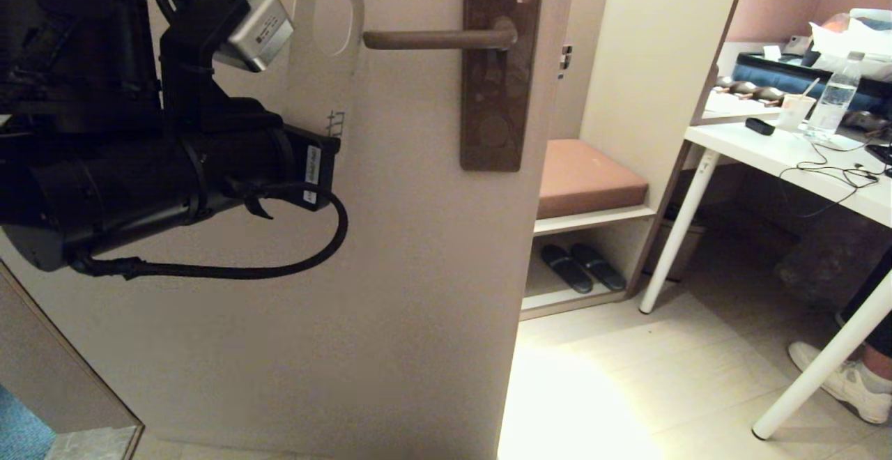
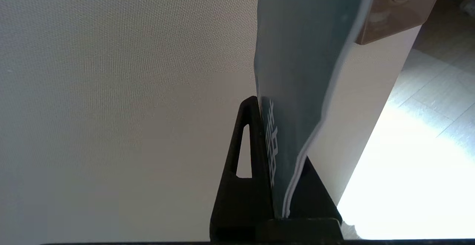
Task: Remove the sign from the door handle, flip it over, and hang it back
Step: Hang the sign back with the other side facing out
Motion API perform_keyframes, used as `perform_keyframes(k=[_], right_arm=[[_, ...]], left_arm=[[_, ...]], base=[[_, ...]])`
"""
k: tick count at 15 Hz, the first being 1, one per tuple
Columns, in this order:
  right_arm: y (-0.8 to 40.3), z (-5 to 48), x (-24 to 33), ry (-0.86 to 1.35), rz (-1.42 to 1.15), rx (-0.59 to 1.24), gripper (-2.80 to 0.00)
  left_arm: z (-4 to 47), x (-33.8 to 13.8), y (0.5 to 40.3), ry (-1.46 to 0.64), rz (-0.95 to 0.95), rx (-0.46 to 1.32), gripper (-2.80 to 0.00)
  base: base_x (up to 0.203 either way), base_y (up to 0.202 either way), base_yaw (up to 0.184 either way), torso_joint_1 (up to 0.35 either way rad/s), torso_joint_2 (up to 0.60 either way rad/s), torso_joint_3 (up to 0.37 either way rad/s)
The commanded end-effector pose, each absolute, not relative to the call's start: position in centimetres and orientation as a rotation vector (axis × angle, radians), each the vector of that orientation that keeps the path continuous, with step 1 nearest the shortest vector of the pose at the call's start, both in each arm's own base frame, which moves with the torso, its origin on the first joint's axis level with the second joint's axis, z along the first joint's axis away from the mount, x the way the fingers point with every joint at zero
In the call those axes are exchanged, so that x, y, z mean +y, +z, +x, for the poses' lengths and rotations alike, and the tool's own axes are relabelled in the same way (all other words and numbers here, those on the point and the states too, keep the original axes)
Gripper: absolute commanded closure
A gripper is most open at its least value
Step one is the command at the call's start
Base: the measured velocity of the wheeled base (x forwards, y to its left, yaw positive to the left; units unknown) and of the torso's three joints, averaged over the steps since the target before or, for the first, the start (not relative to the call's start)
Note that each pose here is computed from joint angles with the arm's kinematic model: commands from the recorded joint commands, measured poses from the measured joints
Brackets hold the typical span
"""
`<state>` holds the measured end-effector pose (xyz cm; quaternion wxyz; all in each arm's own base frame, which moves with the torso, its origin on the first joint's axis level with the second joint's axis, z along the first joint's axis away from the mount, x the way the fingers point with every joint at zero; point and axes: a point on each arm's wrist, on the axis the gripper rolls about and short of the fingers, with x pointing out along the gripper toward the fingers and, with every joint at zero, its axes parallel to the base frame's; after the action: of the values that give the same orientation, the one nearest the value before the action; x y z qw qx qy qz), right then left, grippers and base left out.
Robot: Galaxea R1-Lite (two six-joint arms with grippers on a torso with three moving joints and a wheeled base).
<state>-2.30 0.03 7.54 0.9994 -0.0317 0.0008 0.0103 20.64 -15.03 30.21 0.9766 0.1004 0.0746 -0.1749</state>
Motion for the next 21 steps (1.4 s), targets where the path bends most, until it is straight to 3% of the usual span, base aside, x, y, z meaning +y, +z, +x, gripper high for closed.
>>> perform_keyframes(k=[1, 21], right_arm=[[7.5, -2.3, 0.0, 0.022, -0.064, 0.002, 0.0], [7.5, -2.3, 0.0, 0.022, -0.064, 0.004, 0.0]], left_arm=[[20.9, -15.2, 30.1, -0.348, 0.205, 0.154, 0.0], [23.1, -15.7, 29.1, -0.312, 0.211, 0.193, 0.0]], base=[[0.0, 0.0, 0.0, 0.0, 0.0, 0.0], [0.0, 0.0, 0.0, 0.0, 0.0, 0.0]])
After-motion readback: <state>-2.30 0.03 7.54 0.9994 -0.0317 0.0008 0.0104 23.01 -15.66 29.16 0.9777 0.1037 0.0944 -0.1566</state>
